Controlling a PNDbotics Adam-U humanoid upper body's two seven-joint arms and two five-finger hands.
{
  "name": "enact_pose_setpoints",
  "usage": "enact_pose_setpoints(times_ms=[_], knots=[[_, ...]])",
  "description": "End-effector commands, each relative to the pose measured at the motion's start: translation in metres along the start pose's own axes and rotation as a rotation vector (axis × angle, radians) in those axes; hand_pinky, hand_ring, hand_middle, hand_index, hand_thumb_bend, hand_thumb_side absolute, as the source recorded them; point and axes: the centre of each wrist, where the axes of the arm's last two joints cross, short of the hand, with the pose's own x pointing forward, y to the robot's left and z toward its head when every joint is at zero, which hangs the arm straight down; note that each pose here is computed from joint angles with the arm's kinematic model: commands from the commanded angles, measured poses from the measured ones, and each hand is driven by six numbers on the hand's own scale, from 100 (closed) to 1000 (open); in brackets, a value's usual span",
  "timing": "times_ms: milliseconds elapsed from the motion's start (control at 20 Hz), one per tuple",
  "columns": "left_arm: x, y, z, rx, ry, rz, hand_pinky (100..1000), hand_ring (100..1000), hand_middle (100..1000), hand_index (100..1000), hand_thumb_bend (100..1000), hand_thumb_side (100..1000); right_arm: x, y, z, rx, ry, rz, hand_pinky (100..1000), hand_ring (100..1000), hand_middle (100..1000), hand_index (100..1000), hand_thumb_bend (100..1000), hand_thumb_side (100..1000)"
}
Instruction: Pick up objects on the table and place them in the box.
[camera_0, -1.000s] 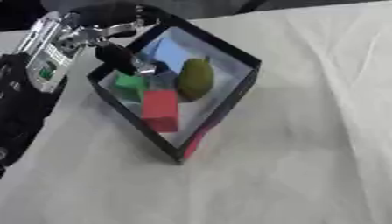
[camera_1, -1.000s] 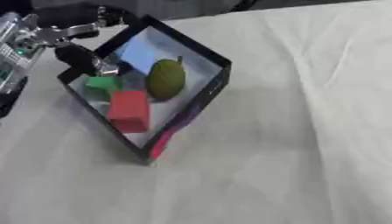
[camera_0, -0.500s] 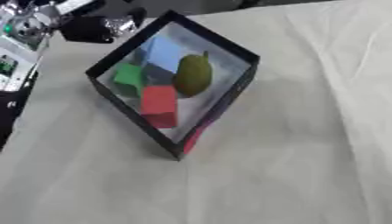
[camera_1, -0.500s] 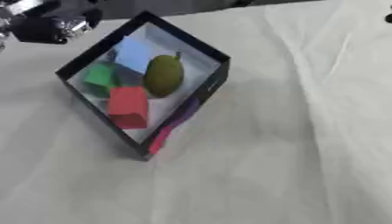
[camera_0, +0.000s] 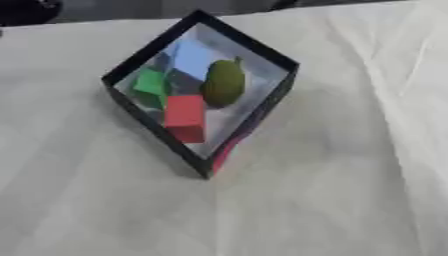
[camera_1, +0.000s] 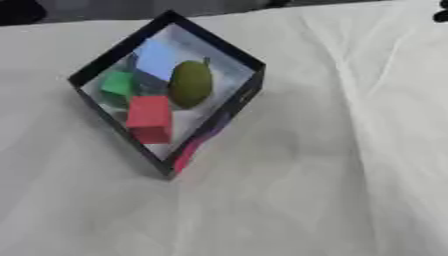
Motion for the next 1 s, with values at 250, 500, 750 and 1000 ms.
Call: enact_pose_setpoints(times_ms=[250,500,750,1000], knots=[[0.019,-0.008,0.053,0.301,-0.062,0.184,677,650,681,790,100,639,0.007,-0.007,0.001,-0.057,-0.027,-0.001,914,736,689,811,100,526],[-0.010,-0.031,0.099,0.460,-0.071,0.254,725,748,745,833,151,689,0.006,-0.005,0.006,-0.099,-0.034,-0.025,916,739,692,814,100,524],[-0.030,-0.060,0.136,0.534,0.007,0.242,716,753,754,847,141,725,0.000,0.000,0.016,-0.135,-0.024,-0.042,920,748,703,822,100,523],[-0.037,-0.076,0.146,0.573,0.080,0.245,697,749,771,857,139,743,-0.006,0.008,0.019,-0.124,-0.028,-0.069,931,771,725,841,100,524]])
